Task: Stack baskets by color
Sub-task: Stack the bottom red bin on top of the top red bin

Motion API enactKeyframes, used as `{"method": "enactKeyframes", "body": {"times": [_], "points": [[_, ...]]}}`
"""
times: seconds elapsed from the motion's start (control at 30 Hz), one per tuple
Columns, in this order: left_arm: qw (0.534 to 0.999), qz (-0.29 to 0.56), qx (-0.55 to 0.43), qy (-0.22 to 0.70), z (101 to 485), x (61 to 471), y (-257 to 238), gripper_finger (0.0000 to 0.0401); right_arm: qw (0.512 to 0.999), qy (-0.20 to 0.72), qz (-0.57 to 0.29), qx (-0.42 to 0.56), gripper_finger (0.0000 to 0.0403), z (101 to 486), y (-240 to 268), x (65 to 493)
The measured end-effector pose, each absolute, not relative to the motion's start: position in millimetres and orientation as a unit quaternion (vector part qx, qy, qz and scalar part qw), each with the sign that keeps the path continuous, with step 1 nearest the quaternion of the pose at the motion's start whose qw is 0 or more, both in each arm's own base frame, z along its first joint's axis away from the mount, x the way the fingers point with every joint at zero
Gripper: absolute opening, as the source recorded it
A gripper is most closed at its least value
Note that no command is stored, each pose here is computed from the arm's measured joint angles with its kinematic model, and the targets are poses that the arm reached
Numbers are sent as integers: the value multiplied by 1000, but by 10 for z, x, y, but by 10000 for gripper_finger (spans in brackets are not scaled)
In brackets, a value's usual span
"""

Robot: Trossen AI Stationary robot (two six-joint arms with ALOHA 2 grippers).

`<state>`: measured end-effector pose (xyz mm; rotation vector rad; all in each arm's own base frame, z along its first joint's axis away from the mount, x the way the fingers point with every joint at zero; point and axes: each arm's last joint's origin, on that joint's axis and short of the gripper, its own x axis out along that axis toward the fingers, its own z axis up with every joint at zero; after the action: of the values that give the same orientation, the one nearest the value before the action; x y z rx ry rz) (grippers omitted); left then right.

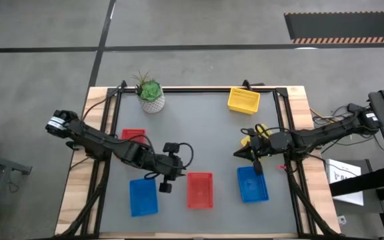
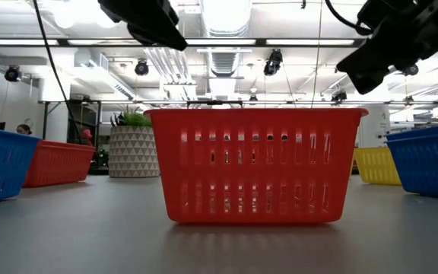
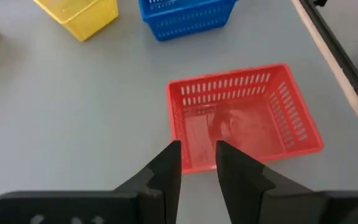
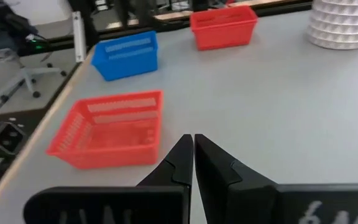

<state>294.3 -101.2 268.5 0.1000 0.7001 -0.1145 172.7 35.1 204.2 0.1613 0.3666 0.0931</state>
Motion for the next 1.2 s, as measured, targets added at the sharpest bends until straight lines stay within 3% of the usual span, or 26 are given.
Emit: {"method": "enactKeyframes", "body": {"times": [0.4,0.8,1.2], "points": [[960,-37,37,275,2550,2666,-895,84,969,207,112,75,9,2350,718,1983],[967,-27,33,253,2617,2582,-856,84,926,348,113,91,9,2522,1066,2195],[967,-27,33,252,2619,2580,-856,84,867,481,58,117,9,2597,1268,2224]]}}
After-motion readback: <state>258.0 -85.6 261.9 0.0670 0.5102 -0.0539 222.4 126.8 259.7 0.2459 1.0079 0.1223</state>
